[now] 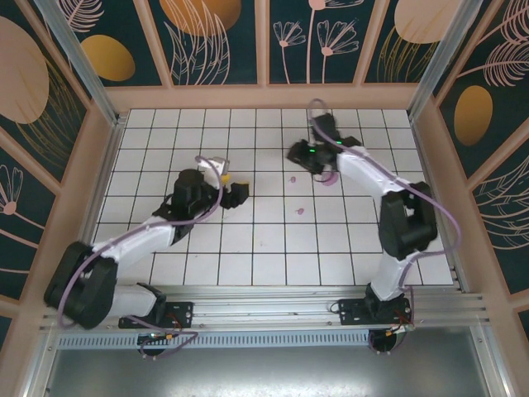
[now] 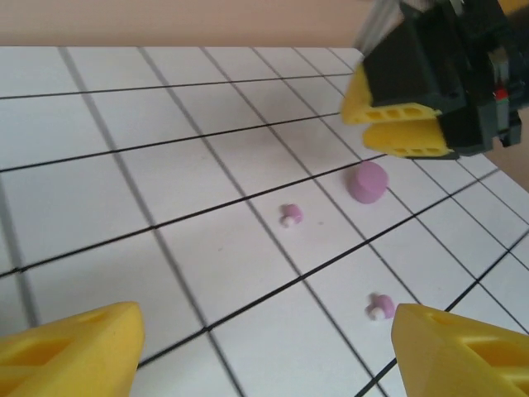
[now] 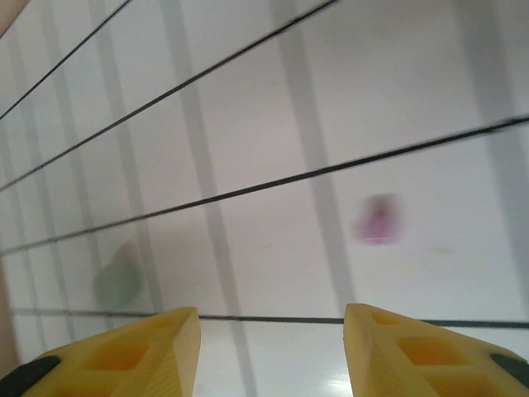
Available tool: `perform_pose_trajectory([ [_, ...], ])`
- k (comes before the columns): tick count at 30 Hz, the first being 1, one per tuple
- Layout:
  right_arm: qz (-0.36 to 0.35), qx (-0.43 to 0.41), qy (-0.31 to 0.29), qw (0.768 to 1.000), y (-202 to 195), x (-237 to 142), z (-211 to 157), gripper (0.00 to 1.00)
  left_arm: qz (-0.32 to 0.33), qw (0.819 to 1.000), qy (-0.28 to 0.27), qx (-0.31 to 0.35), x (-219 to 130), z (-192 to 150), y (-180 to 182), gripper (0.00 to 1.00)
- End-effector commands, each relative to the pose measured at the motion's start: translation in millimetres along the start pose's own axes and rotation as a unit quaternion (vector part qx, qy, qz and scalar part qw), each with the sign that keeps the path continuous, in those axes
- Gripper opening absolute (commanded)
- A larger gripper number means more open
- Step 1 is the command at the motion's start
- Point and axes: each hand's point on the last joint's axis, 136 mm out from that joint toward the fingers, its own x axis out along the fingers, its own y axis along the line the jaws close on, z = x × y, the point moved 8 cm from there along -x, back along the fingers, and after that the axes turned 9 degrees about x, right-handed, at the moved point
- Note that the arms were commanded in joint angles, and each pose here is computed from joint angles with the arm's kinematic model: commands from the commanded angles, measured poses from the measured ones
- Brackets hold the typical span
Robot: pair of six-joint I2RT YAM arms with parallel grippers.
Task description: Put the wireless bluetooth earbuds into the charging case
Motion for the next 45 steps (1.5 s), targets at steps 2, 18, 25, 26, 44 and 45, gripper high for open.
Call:
perform_pose_trajectory([
  [2, 0.01, 0.02, -0.016, 1.0, -56, -17, 24, 0.5, -0.073, 0.996, 0.015, 0.057, 46, 16, -18, 0.77],
  [18, -0.039, -0.014, -0.016, 0.999, -126, -7, 77, 0.55, -0.112, 0.982, 0.094, 0.121, 218, 16, -74, 0.76],
  [25, -0.089, -0.167, 0.015, 0.982, -100, 25, 71, 0.64, -0.082, 0.987, 0.09, 0.103, 207, 12, -68, 0.75],
  [26, -0.094, -0.184, 0.02, 0.978, -96, 29, 70, 0.65, -0.077, 0.987, 0.093, 0.105, 204, 11, -67, 0.75],
  [44, -0.124, -0.262, 0.107, 0.951, -104, 65, 53, 0.72, -0.052, 0.987, 0.121, 0.096, 174, -9, -61, 0.76],
  [45, -0.126, -0.263, 0.111, 0.95, -104, 67, 51, 0.72, -0.052, 0.987, 0.12, 0.096, 174, -9, -61, 0.76],
])
